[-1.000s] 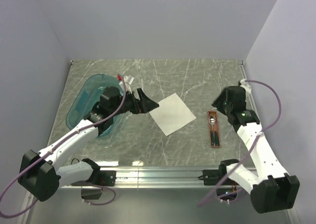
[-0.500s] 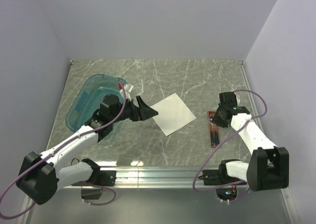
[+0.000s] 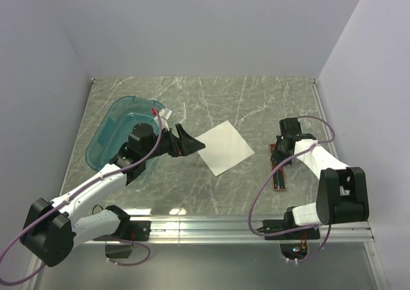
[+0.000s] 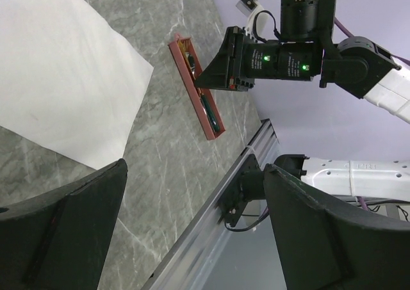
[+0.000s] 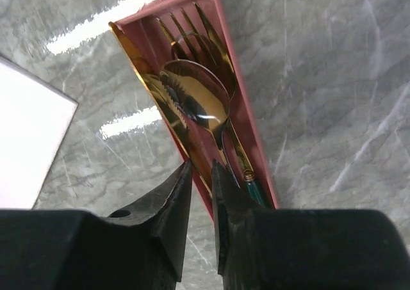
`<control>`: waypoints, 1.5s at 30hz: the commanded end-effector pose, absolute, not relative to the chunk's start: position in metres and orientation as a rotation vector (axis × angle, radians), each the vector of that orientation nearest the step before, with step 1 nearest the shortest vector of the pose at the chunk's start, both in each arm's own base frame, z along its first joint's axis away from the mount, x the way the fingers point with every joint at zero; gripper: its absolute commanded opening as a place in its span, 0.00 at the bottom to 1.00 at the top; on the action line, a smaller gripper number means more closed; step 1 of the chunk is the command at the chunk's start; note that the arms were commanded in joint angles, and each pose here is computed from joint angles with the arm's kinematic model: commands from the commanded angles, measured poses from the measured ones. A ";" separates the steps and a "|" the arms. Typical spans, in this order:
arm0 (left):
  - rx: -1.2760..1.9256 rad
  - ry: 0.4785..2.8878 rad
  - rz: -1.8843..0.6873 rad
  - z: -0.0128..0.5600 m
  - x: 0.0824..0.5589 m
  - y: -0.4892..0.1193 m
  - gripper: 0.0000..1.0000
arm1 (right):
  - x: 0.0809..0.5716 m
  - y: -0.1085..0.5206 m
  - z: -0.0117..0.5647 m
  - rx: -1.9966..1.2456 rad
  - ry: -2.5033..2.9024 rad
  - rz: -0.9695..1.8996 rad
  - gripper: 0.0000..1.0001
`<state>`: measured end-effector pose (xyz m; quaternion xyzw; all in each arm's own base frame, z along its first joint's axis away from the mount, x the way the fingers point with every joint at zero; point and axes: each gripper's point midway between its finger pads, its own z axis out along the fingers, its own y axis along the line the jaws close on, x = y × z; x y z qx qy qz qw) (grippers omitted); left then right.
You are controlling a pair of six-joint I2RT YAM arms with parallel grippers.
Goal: Place the utensils on the paper napkin and roll it up
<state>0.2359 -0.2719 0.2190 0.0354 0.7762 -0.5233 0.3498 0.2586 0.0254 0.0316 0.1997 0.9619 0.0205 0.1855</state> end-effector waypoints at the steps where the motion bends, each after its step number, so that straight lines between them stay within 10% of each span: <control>1: 0.117 1.959 -1.391 0.232 0.237 -0.277 0.93 | 0.274 0.021 0.039 0.541 2.668 0.043 0.26; 19: 0.104 1.955 -1.388 0.232 0.237 -0.276 0.93 | 0.276 0.024 0.024 0.506 2.733 0.051 0.16; 23: 0.104 1.959 -1.381 0.232 0.237 -0.275 0.93 | 0.278 0.025 0.026 0.487 2.733 0.056 0.00; 45: 0.065 1.952 -1.375 0.235 0.243 -0.275 0.93 | 0.295 0.011 0.092 0.458 2.561 -0.059 0.00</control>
